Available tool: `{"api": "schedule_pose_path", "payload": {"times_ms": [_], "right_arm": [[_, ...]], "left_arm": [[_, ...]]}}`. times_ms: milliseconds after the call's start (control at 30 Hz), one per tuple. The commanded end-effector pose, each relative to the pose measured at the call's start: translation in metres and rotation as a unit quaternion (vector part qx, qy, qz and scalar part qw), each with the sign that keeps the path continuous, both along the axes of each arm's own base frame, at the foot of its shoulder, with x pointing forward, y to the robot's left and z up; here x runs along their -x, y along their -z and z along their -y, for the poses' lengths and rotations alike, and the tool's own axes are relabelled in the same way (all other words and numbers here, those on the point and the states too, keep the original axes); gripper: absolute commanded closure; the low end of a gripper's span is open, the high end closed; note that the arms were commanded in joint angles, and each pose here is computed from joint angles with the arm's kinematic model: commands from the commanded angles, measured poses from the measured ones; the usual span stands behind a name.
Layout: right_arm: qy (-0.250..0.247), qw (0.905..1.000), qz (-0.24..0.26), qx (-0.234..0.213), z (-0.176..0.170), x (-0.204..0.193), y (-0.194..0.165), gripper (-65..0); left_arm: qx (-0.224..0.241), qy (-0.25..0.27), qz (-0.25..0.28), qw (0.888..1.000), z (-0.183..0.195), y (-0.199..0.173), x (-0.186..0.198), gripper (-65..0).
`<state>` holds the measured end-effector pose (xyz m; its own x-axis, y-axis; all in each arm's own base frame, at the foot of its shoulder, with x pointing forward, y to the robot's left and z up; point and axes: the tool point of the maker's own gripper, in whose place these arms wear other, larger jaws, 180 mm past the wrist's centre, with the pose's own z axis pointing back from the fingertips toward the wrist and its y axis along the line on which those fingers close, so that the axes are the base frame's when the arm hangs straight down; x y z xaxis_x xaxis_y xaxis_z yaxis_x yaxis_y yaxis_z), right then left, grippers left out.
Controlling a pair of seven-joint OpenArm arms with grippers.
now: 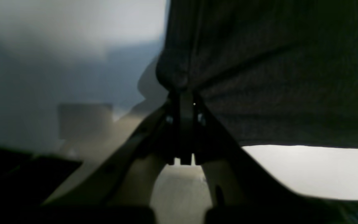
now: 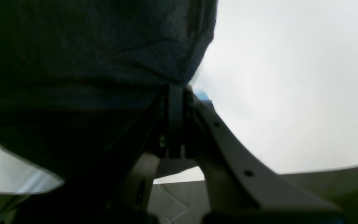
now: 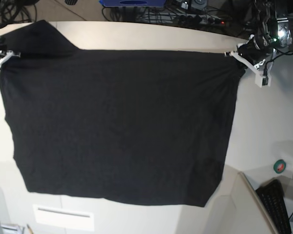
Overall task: Layout the t-shirt on the table in an organized manner, then fold the t-shirt properly
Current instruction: 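Lower the held shirt edge with both grippers, folding it over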
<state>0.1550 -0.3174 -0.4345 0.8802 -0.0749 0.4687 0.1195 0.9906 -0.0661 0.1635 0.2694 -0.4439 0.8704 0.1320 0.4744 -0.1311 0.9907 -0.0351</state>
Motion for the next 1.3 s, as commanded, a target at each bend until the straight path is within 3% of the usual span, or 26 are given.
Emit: {"api": "schedule_pose_path", "payload": {"times_ms": [0,133,300,667,800,967,1167,1267], "right_arm": [[-0.001,0.9998,0.010,0.020,0.011,-0.002,-0.015,0.0],[0.006,0.9996,-0.004,0.028,0.014,0.004,-0.023,0.0],[0.001,0.9995,0.012,0.030,0.013,-0.013,-0.030,0.0],[0.019,0.9992,0.034,0.012,0.028,-0.069,-0.034,0.0],[-0.011,0.9997,0.021,0.001,0.017,-0.090,-0.023,0.0],[-0.009,0.9994,0.028,-0.017,0.014,-0.113,-0.021,0.0],[-0.009,0.9982,0.057,-0.017,0.014,-0.139,-0.037,0.0],[-0.023,0.9991,0.037,0.002,0.012,-0.150,-0.032,0.0]], "left_arm": [[-0.008,0.011,0.020,1.000,-0.002,-0.013,-0.006,0.0],[-0.023,0.002,0.038,0.999,-0.011,-0.033,0.000,0.0],[-0.028,-0.013,0.044,0.999,-0.019,-0.040,-0.001,0.0],[-0.003,-0.032,0.062,0.998,-0.017,-0.046,-0.059,0.0],[0.003,-0.043,0.067,0.997,-0.023,-0.043,-0.076,0.0],[0.007,-0.048,0.076,0.996,-0.026,-0.046,-0.088,0.0],[0.016,-0.061,0.080,0.995,-0.030,-0.044,-0.104,0.0],[0.023,-0.068,0.082,0.994,-0.032,-0.042,-0.113,0.0]]}}
